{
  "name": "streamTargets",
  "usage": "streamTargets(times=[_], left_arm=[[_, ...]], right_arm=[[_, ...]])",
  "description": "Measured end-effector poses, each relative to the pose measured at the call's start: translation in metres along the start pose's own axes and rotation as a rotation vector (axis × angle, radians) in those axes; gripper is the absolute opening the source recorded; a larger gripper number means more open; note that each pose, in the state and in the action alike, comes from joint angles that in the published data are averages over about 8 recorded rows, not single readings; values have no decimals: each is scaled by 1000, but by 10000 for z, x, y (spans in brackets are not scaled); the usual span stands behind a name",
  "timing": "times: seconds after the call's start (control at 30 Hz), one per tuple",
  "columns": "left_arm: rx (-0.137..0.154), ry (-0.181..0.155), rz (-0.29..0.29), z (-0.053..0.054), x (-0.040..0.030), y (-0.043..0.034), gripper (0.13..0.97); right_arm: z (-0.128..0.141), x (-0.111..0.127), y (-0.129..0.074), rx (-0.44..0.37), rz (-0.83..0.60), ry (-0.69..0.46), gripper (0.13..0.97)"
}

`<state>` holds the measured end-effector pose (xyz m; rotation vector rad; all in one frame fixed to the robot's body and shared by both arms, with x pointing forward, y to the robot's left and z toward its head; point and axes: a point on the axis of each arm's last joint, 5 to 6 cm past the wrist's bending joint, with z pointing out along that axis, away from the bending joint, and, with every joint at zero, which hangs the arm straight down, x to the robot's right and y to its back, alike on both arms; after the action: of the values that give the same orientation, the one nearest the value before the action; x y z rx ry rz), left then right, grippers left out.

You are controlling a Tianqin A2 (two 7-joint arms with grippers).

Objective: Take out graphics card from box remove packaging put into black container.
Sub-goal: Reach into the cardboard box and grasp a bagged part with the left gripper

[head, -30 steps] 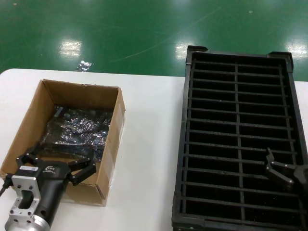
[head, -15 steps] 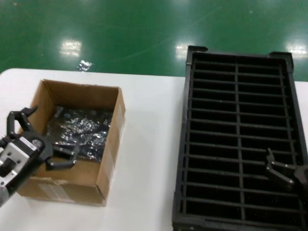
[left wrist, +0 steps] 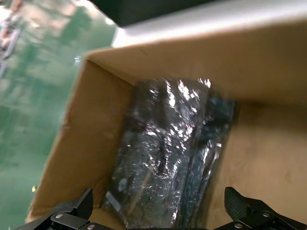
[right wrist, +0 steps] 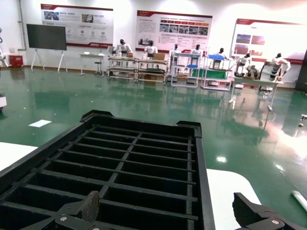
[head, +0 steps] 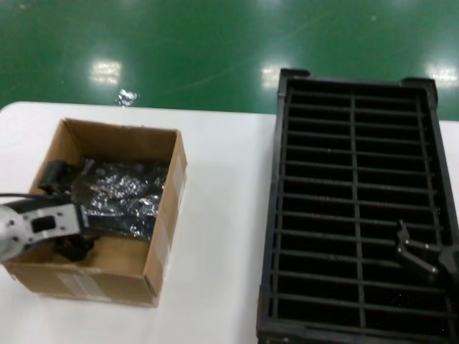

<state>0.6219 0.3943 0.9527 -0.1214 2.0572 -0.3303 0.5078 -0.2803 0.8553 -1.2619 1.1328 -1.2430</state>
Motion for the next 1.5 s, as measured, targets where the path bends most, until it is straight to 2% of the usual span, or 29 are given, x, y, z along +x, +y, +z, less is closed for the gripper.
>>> streamTargets(times=[0.13, 0.3, 0.4, 0.6, 0.77, 1.03, 1.17, 1.43, 1.5], left_arm=[[-27, 38, 102, 236, -35, -55, 966], [-35, 48, 175, 433, 16, -128, 944], [-34, 27, 196, 506, 46, -157, 928], [-38, -49, 219, 606, 73, -181, 868], [-43, -86, 225, 630, 95, -186, 814], [-47, -113, 230, 603, 117, -178, 639], [-49, -111, 232, 567, 138, -165, 639], [-58, -84, 237, 464, 205, -115, 422], [-61, -78, 238, 442, 222, -100, 401]], right_arm=[[0, 0, 0, 0, 0, 0, 966], [0, 0, 0, 0, 0, 0, 966], [0, 0, 0, 0, 0, 0, 966], [0, 0, 0, 0, 0, 0, 966], [0, 0, 0, 0, 0, 0, 966], [0, 0, 0, 0, 0, 0, 966], [0, 0, 0, 0, 0, 0, 966], [0, 0, 0, 0, 0, 0, 966], [0, 0, 0, 0, 0, 0, 966]])
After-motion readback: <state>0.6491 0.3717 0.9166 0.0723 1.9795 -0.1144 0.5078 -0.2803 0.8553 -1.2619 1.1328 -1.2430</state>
